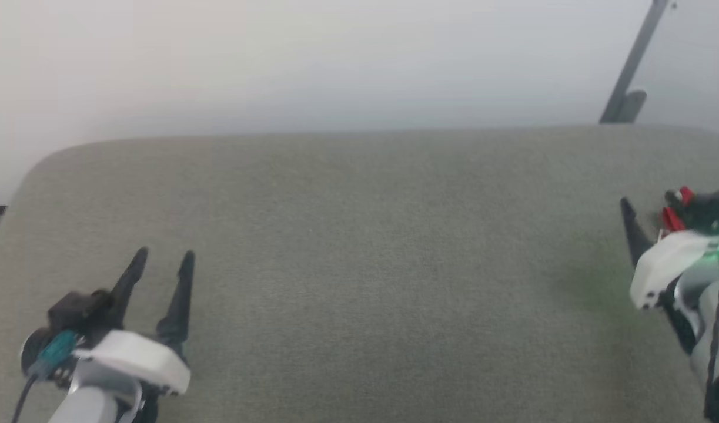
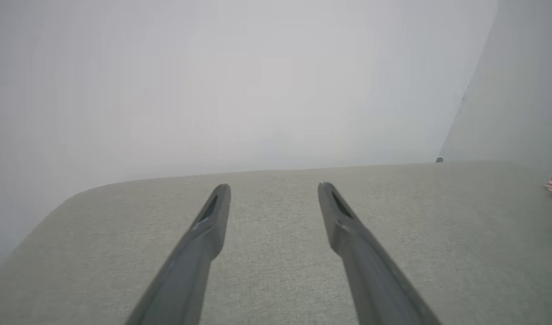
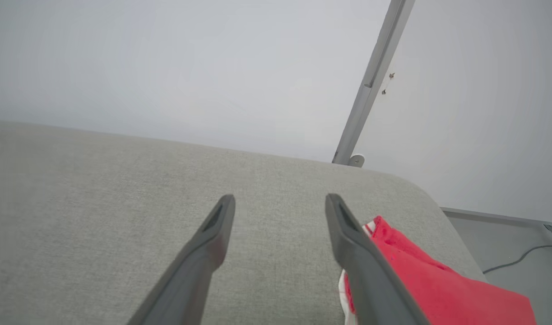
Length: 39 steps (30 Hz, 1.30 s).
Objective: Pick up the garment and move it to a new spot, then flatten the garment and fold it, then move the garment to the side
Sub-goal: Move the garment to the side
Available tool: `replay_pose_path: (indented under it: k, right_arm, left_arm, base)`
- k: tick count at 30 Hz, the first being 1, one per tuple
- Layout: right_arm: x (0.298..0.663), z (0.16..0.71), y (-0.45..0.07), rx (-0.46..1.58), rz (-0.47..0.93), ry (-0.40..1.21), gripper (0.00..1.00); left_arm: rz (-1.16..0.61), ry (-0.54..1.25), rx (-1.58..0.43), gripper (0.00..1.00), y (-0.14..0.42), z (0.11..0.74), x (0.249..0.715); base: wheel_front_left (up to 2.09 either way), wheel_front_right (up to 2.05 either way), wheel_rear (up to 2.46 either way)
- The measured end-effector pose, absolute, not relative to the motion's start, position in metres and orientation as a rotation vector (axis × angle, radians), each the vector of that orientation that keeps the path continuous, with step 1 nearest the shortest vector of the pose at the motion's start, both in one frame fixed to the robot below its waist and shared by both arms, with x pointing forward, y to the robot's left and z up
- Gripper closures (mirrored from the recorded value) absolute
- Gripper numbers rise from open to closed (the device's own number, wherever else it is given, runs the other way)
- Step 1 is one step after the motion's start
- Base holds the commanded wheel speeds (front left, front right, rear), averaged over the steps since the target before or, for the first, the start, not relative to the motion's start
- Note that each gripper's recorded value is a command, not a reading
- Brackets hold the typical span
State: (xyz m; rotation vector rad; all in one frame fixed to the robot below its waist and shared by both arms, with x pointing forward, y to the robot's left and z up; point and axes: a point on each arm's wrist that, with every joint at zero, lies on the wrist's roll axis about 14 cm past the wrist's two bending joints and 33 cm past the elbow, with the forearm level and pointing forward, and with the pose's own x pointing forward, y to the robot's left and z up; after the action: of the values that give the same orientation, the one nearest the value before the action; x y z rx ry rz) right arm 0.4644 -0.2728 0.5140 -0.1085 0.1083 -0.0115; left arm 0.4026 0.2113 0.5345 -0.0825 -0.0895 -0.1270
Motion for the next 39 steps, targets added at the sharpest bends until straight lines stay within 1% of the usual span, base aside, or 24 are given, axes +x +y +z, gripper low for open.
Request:
replay_pose_path:
  k: [7,11,17,28,39]
  right_arm:
    - [0.450,0.528,-0.237,-0.073,0.080,0.003,0.00]
    - [0.435,0.526,-0.224,-0.051,0.102,-0.029,0.00]
    - [0.411,0.522,-0.215,-0.040,0.100,-0.064,0.00]
    - [0.369,0.504,-0.221,0.032,0.018,-0.057,0.00]
    - [0.359,0.504,-0.224,0.026,-0.001,-0.064,0.00]
  left_arm:
    - [-0.007,-0.133,-0.071,0.00,0.250,0.543,0.362]
    - [0.032,-0.132,-0.066,0.00,0.261,0.539,0.347]
    - [0.067,-0.138,-0.072,0.00,0.270,0.537,0.333]
    - [0.092,-0.126,-0.090,0.00,0.274,0.527,0.317]
    - [0.074,-0.121,-0.099,0.00,0.269,0.522,0.316]
  base:
    - [0.00,0.00,0.00]
    - [0.00,0.00,0.00]
    - [0.00,0.00,0.00]
    - [0.00,0.00,0.00]
    - [0.00,0.00,0.00]
